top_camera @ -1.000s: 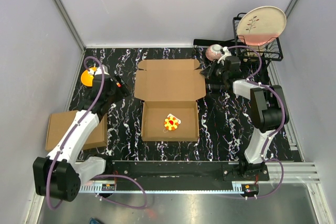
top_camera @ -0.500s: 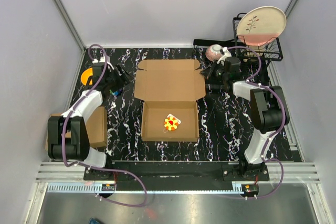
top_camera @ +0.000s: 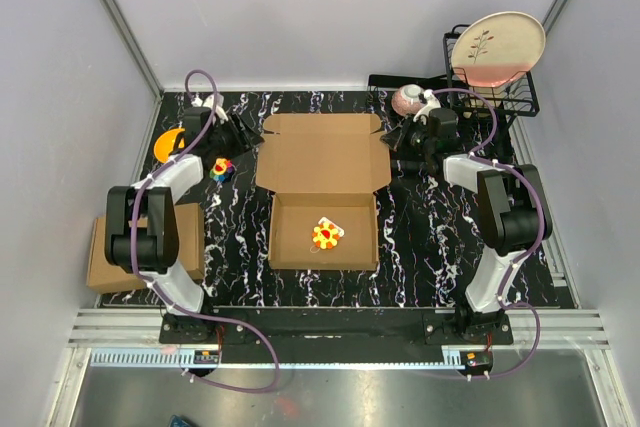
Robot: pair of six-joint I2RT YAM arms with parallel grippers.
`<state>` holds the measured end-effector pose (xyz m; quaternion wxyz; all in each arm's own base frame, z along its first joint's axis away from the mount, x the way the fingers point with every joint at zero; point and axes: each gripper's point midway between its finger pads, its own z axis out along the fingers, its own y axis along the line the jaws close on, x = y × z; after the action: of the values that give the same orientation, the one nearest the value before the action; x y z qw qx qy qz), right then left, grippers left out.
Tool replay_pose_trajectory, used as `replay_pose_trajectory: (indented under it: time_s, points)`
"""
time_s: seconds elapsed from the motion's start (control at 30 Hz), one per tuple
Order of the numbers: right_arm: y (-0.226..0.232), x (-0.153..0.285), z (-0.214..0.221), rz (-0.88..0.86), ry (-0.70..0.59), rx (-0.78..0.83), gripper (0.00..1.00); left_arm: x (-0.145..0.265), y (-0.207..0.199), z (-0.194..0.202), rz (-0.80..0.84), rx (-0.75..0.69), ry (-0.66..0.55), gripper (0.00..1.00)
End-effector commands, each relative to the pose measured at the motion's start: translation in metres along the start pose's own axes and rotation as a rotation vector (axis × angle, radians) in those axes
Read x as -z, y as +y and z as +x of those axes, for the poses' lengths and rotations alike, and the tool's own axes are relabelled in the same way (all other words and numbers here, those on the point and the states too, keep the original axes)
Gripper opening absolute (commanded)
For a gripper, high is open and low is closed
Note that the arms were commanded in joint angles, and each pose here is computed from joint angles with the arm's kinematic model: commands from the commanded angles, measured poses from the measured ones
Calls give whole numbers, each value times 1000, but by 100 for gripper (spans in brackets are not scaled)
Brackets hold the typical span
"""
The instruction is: Fold the paper box
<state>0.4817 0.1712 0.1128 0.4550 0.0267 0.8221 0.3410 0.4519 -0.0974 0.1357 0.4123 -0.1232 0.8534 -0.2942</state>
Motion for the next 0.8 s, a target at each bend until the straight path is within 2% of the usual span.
replay_pose_trajectory:
  time_s: [0.0,0.47,0.77]
  points:
    - [21,6,-8,-54,-10,47,10,-13,-13,-17,89,-53,-24,56]
    - [24,6,-8,-63,-4,51,8,-33,-10,-21,111,-52,-8,49]
    - [24,5,-8,-65,-2,54,7,-46,-7,-8,129,-42,26,43]
